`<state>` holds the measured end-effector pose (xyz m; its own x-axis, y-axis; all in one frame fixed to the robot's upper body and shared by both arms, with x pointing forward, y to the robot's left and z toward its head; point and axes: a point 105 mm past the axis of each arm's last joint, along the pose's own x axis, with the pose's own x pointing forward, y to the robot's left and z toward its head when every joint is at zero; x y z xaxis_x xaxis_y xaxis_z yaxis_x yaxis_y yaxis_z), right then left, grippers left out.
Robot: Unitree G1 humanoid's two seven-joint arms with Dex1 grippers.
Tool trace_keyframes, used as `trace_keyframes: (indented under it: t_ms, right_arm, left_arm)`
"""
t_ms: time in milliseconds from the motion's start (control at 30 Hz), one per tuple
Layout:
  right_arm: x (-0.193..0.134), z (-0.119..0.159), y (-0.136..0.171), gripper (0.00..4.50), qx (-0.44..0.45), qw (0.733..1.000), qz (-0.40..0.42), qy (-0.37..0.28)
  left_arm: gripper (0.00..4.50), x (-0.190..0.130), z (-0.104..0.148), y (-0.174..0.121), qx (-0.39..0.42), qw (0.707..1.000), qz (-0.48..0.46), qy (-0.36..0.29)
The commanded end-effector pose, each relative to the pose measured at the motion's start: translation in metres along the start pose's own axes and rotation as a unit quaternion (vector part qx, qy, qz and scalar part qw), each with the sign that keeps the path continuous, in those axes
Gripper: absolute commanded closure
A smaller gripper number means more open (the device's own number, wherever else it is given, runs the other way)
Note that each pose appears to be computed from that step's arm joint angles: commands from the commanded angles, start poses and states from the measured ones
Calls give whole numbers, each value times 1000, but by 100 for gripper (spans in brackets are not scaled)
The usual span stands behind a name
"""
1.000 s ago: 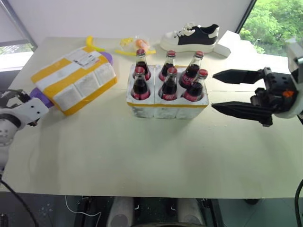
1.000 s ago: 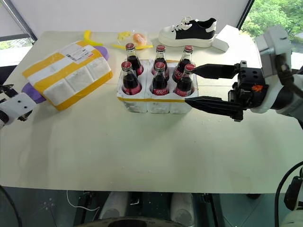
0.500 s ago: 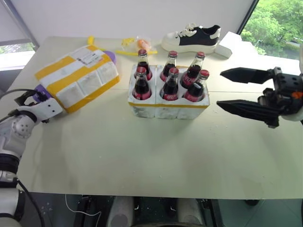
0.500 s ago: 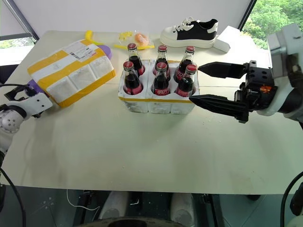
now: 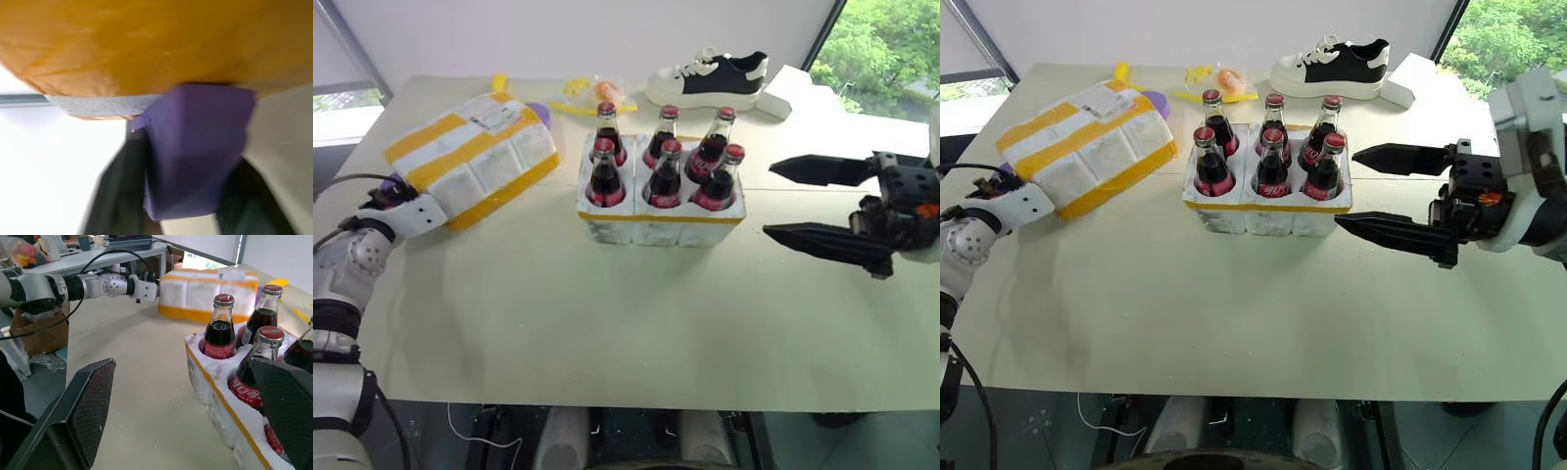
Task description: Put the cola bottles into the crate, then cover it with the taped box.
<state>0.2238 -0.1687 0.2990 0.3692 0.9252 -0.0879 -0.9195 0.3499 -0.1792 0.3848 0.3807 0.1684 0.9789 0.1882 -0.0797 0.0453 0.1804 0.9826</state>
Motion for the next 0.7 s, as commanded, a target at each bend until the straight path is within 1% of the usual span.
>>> trace_keyframes:
  t_ms: [33, 167, 233, 367, 467, 533, 633, 700]
  right_arm:
    - [-5, 13, 3, 0, -35, 999, -6, -5]
    - [-7, 10, 2, 0, -24, 1000, -8, 5]
    - [-9, 9, 2, 0, -14, 1000, -6, 11]
    - [-11, 7, -2, 0, -37, 999, -26, 24]
    - [-14, 7, -3, 0, -32, 999, -30, 22]
    - [-16, 7, -6, 0, -32, 999, -40, 19]
    - [-17, 5, -8, 0, -30, 998, -43, 19]
    - [-17, 3, -9, 0, -30, 998, -44, 20]
  left_arm:
    - [403, 0, -4, 5, -4, 1000, 7, 6]
    - [403, 2, 2, 23, -12, 999, 29, -3]
    - [403, 2, 9, 40, -12, 999, 46, -17]
    - [403, -2, 30, 85, 5, 995, 85, -57]
    - [403, -12, 54, 127, 16, 988, 120, -100]
    - [403, -20, 72, 149, 23, 981, 140, -129]
    - [403, -32, 103, 177, 21, 971, 166, -172]
    - [403, -41, 131, 189, 21, 961, 175, -214]
